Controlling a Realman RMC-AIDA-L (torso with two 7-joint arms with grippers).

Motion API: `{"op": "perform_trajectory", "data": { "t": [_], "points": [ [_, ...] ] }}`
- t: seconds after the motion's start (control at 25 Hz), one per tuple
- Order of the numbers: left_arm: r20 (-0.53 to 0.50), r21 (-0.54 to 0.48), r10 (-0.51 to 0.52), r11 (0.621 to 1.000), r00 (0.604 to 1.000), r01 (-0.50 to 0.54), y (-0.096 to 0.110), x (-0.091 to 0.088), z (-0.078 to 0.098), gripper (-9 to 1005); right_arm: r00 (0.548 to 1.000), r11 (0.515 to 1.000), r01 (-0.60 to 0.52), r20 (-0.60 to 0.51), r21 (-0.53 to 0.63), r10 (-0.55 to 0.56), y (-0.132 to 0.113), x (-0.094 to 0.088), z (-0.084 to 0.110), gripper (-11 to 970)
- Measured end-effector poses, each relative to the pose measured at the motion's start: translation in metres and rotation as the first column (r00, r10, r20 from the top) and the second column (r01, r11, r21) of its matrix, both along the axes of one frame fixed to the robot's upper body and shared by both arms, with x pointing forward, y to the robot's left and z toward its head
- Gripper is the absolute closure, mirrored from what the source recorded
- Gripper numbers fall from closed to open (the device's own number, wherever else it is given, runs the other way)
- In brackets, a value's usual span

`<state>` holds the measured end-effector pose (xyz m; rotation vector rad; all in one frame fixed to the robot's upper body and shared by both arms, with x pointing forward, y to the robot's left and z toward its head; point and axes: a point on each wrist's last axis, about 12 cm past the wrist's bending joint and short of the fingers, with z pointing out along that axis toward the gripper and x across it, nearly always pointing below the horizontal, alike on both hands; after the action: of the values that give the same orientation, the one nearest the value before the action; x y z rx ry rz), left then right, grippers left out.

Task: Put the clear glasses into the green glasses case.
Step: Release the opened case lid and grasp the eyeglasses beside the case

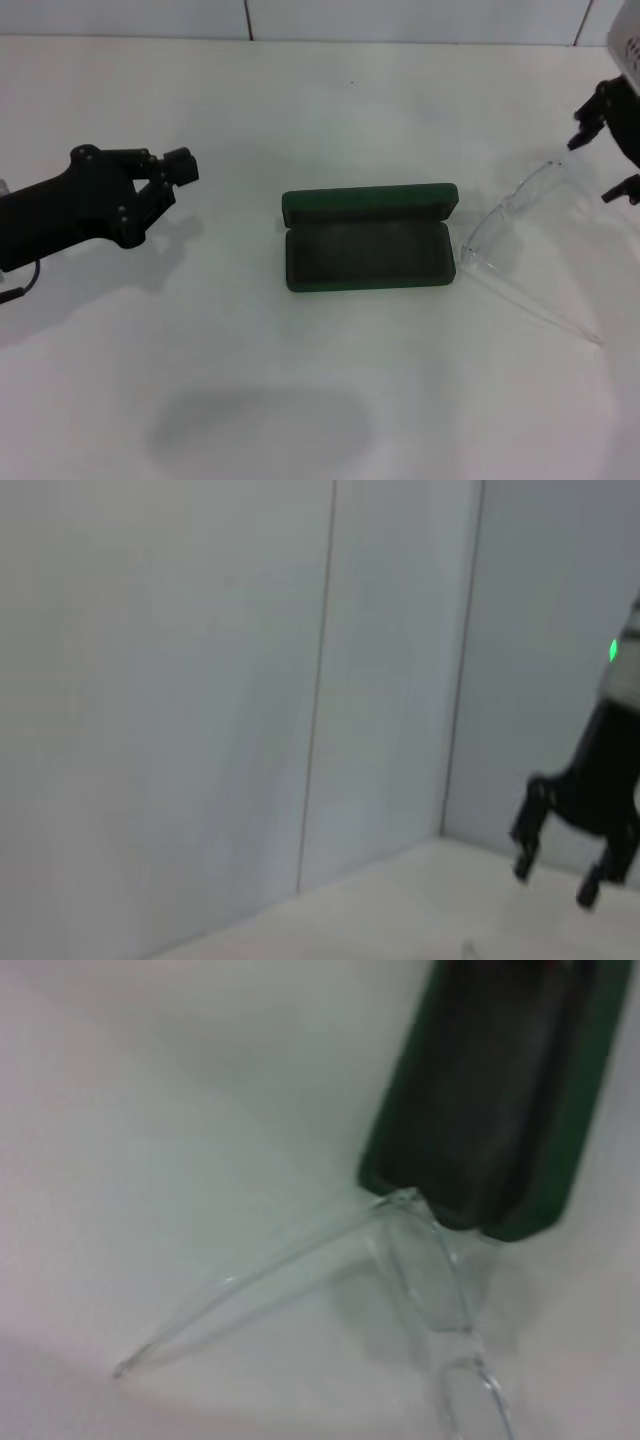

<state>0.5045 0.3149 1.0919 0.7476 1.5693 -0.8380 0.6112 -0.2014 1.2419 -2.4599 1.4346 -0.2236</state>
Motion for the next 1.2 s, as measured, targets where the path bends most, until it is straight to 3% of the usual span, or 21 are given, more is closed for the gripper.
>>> {"op": "perform_trajectory", "data": {
  "t": [0.32, 1.2],
  "points": [
    [0.020, -0.061, 0.039, 0.997, 0.999, -0.038, -0.001, -0.004, -0.007, 933, 0.991, 0.991, -0.136, 0.001, -0.015, 0.136, 0.013, 0.011, -0.018, 345],
    [0.028, -0.071, 0.045, 0.997, 0.999, -0.043, -0.004, -0.007, -0.012, 933, 0.981, 0.982, -0.186, -0.058, 0.041, 0.188, 0.032, 0.028, -0.057, 367]
  ]
}}
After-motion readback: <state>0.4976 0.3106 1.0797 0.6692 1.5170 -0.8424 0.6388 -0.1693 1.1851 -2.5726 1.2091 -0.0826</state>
